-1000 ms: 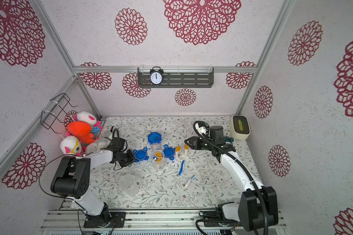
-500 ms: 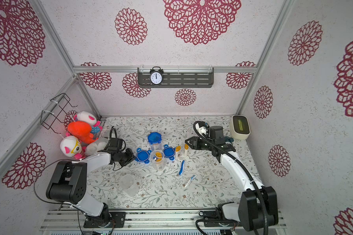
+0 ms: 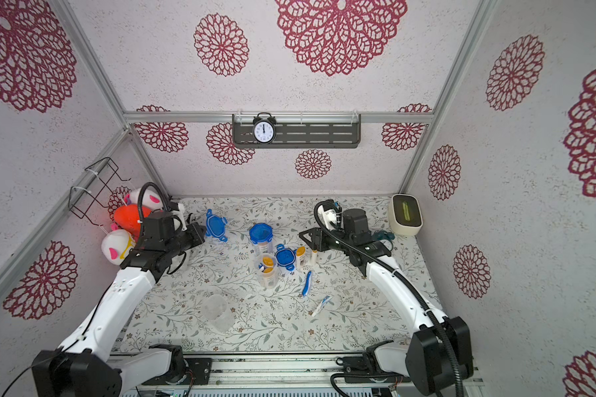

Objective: Pack away toiletry kits
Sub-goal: Pick up the lid from the center of the board, then close the lid on the container.

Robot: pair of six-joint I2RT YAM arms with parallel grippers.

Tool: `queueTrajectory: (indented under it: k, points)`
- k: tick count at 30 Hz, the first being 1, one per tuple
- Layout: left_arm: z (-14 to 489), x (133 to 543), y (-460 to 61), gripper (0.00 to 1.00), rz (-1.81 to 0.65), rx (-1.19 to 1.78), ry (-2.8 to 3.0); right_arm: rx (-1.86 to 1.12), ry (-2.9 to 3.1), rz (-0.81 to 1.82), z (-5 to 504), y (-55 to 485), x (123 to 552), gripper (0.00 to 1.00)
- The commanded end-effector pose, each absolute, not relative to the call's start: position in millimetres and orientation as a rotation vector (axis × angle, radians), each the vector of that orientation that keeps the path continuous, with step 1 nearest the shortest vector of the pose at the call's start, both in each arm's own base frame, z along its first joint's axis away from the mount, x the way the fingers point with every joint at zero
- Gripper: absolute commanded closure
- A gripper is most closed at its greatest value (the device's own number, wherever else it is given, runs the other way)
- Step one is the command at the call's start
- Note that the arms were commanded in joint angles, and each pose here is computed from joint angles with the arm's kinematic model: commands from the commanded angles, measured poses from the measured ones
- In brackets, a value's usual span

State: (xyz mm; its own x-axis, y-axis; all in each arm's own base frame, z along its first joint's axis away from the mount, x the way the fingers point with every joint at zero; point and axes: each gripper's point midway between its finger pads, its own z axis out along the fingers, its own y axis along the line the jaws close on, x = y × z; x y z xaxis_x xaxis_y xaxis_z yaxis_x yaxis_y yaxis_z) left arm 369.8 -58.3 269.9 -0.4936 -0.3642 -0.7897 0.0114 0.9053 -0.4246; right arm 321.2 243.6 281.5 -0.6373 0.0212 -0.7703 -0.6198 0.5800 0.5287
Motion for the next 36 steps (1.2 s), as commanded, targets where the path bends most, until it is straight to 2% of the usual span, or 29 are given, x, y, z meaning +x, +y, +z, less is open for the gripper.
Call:
queueTrajectory:
  k: [1, 4, 9, 14, 23, 30, 36]
  points:
    - [318, 363, -72, 1.00, -0.381, -0.005, 1.850, -0.560, 1.910, 1.143, 328, 271, 315, 0.39]
    - [349, 355, -97, 1.00, -0.374, 0.188, 1.745, -0.571, 1.875, 1.254, 351, 291, 314, 0.36]
    - [369, 350, -140, 1.00, -0.405, 0.447, 1.707, -0.535, 1.809, 1.451, 381, 316, 318, 0.34]
    - [377, 356, -175, 1.00, -0.466, 0.562, 1.683, -0.457, 1.805, 1.540, 392, 330, 322, 0.31]
    - [372, 353, -223, 1.00, -0.495, 0.774, 1.636, -0.186, 1.717, 1.636, 404, 325, 344, 0.27]
    - [357, 333, -263, 1.00, -0.345, 1.027, 1.533, -0.093, 1.722, 1.610, 404, 321, 357, 0.25]
    - [354, 332, -277, 1.00, -0.180, 1.124, 1.464, -0.052, 1.767, 1.549, 395, 316, 362, 0.25]
